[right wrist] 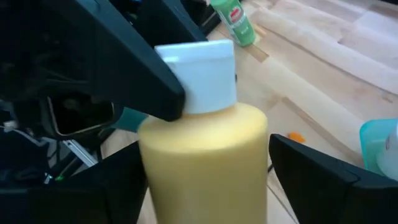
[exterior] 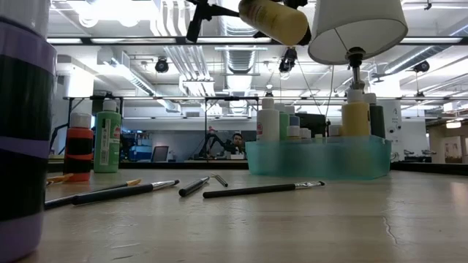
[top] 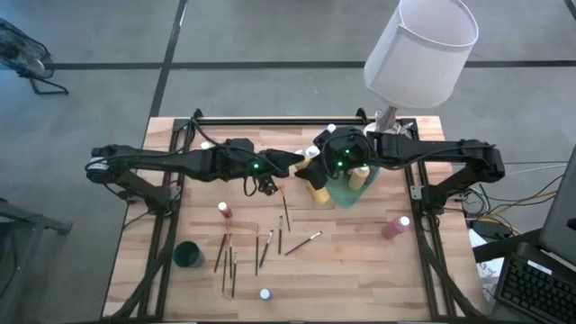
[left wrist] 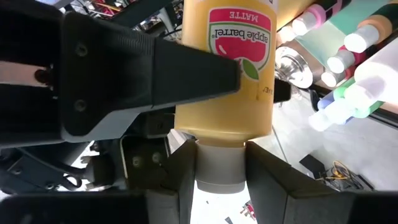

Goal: Pick & Place Paint Supplies
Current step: Move the big yellow paint bottle to the bottom right of the table

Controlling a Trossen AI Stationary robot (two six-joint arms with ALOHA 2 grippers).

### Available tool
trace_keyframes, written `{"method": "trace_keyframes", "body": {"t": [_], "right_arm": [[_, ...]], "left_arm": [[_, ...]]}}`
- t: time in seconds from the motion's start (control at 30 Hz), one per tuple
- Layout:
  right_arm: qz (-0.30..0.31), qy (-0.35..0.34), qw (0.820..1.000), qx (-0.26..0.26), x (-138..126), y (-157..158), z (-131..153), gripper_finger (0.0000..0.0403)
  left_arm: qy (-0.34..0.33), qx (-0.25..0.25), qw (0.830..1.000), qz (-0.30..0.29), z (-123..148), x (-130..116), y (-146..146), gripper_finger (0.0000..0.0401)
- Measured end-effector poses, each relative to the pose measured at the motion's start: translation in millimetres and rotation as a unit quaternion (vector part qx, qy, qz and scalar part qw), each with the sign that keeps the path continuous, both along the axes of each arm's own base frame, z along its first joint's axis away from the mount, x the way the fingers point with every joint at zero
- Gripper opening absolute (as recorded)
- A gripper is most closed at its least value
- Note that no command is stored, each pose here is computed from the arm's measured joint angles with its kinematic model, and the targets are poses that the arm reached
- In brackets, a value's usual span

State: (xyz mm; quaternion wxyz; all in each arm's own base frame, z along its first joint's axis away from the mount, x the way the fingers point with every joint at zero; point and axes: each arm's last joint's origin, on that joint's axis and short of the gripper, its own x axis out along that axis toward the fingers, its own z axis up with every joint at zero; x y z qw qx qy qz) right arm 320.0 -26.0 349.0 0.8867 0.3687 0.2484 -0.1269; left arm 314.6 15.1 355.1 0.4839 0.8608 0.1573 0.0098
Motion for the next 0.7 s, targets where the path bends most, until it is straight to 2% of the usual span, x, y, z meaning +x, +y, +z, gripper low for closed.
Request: {"method": "trace_keyframes", "body": {"t": [0.37,0.6,0.7], "right_arm": [[-0.001,-0.012,1.000,-0.002,-2.7,0.2,4.9,0.0227],[-0.001,-0.012,1.000,-0.001,-2.7,0.1,4.9,0.0218],[-0.002,-0.013,1.000,0.002,-3.2,0.2,5.4,0.0216]], "left_arm": [[0.002,-0.001,1.000,0.000,-0.4,0.0,0.0,0.0117],[0.000,-0.007,1.000,0.000,-0.4,0.0,0.0,0.0118],[-0.010,-0.043,0.999,0.004,-0.4,0.0,-0.1,0.0125]]}}
